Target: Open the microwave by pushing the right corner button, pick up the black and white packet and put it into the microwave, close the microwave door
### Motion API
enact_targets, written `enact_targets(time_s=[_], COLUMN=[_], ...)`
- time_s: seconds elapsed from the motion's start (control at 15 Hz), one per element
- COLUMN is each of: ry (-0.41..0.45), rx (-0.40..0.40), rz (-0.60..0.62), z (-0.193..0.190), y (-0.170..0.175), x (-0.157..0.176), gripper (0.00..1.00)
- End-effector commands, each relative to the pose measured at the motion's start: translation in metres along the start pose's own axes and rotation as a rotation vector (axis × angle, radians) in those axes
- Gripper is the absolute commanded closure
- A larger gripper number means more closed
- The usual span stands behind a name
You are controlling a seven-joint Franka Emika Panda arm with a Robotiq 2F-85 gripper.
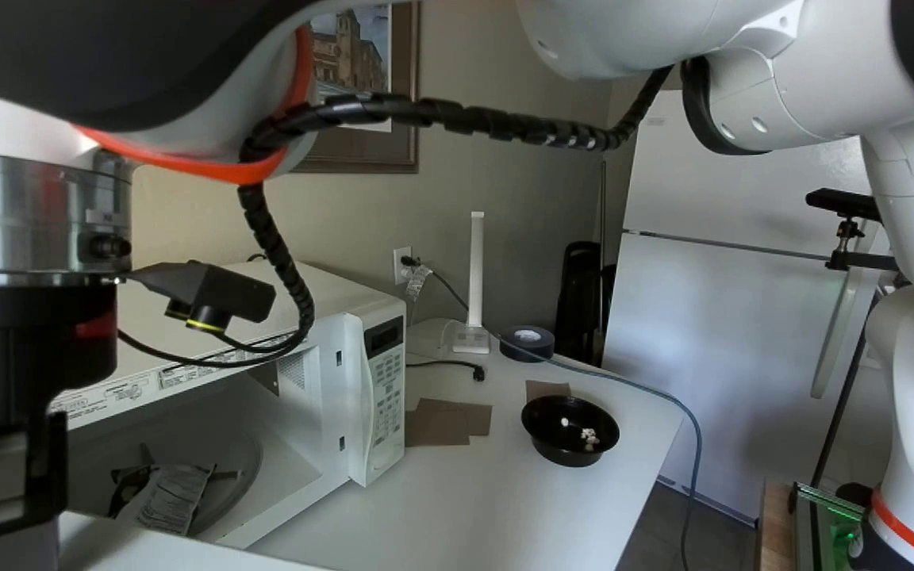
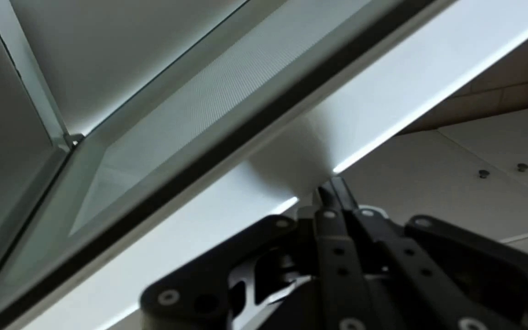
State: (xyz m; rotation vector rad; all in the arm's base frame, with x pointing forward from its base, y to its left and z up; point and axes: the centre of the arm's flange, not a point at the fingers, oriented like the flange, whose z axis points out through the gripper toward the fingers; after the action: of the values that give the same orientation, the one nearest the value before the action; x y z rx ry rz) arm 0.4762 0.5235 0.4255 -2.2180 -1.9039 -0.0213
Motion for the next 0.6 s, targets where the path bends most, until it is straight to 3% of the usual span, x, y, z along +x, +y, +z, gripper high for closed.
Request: enact_targets(time_s=[0.0, 0.27, 0.53], ry=[-0.096, -0.143, -0.134], rx=[-0.045, -0.109, -0.208], rz=[0.103, 0.167, 0.200], z=[-0.007, -0.012, -0.017], y=[-0.005, 0.002, 0.013], x=[-0.026, -0.045, -0.063], gripper=[1.00, 1.00, 1.00])
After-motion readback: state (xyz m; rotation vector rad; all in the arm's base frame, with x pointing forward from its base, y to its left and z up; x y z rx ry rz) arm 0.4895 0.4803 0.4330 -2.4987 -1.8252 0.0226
